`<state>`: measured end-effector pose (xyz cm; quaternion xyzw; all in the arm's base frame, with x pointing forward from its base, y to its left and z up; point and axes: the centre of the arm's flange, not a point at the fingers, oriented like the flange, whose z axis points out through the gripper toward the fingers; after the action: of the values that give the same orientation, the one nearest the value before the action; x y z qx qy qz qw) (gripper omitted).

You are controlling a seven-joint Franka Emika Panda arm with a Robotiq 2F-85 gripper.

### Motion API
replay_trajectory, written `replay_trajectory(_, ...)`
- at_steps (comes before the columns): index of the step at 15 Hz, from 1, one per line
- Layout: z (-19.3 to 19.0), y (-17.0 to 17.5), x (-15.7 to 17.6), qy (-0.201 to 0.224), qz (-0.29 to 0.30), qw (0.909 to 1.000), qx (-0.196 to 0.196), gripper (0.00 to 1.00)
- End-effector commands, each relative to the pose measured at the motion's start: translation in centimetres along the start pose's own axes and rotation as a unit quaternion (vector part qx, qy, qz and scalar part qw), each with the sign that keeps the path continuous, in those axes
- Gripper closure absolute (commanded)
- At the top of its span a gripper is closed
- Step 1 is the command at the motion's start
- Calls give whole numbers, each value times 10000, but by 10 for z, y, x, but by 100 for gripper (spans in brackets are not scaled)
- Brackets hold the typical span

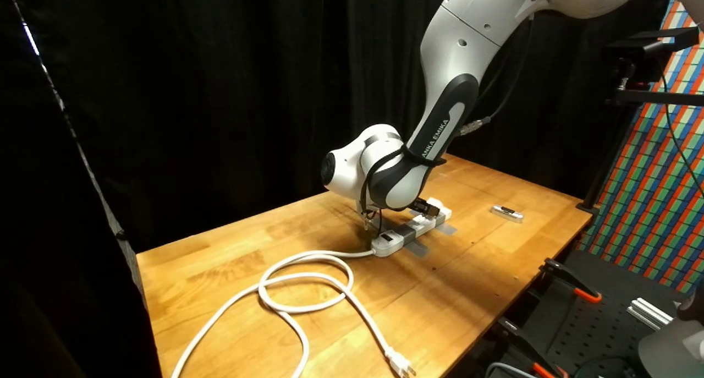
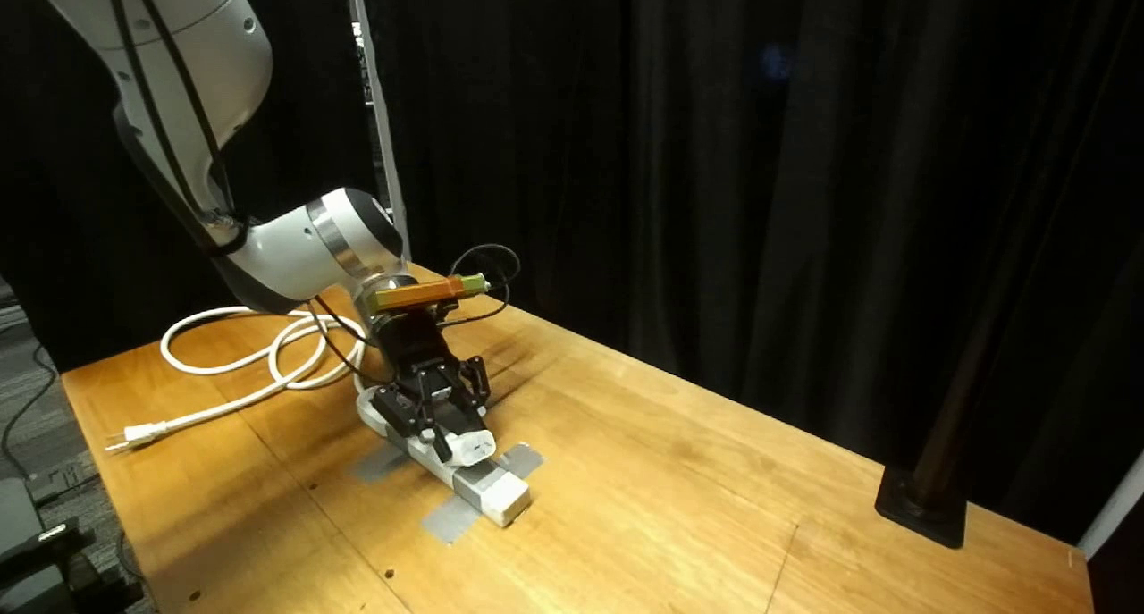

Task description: Move the charging adaptor backwards, place the adaptor on the extension cable

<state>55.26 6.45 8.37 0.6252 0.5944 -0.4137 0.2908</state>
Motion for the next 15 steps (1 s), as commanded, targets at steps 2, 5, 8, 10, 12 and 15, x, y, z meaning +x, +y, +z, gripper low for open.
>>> replay_trajectory(2,9,-4,21,76,2,10000,-17,77)
replay_trajectory(5,5,-7,23,63,24,9999,-95,77)
replay_trajectory(8,2,-13,27,-4,42,9998,-203,77)
replay_trajectory(10,-2,-12,29,-78,155,9994,-285,77)
replay_trajectory(12,-9,-6,20,-178,307,9986,-385,77)
replay_trajectory(15,-18,3,-3,-160,511,9979,-376,77)
